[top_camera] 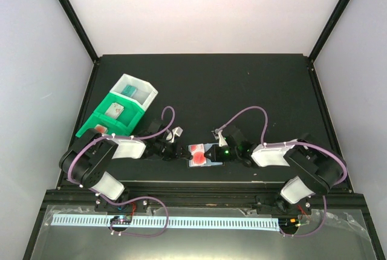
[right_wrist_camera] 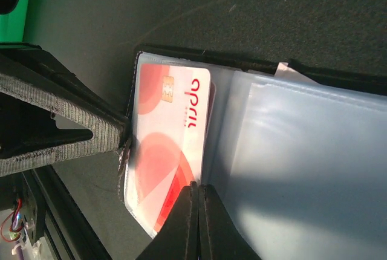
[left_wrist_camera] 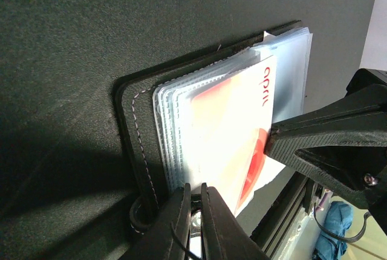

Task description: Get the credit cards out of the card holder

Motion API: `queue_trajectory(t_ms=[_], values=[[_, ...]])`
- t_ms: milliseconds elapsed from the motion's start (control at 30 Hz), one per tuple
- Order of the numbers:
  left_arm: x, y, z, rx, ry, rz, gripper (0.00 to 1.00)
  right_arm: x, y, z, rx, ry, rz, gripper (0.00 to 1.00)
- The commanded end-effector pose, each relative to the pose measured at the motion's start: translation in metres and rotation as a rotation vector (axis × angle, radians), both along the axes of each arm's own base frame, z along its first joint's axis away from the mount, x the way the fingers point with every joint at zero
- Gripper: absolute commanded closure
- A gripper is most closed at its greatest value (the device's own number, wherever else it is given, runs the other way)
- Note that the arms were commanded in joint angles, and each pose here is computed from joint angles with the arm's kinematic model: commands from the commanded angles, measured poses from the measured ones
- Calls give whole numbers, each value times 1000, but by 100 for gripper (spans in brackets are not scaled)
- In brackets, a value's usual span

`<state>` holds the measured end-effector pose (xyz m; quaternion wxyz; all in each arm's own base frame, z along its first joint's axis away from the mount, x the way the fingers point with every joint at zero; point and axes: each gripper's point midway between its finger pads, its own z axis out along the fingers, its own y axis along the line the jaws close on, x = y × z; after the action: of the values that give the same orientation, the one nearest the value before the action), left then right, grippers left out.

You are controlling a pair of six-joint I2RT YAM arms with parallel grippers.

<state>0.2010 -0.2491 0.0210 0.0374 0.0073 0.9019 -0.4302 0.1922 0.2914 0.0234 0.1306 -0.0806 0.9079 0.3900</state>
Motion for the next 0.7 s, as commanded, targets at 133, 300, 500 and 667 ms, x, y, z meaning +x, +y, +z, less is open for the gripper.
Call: queue_trajectory(t_ms=[133,300,500,667], values=[[0,11,-18,96,-6,25,90,2,-8,3,-41,-62,-1,98],[0,11,-18,95,-2,28,89,-1,-6,3,-21,-51,6,97],[1,11,-14,90,-10,31,89,-5,2,2,22,-30,40,86],[0,11,-16,93,-6,31,89,-5,4,-3,22,-22,44,82]])
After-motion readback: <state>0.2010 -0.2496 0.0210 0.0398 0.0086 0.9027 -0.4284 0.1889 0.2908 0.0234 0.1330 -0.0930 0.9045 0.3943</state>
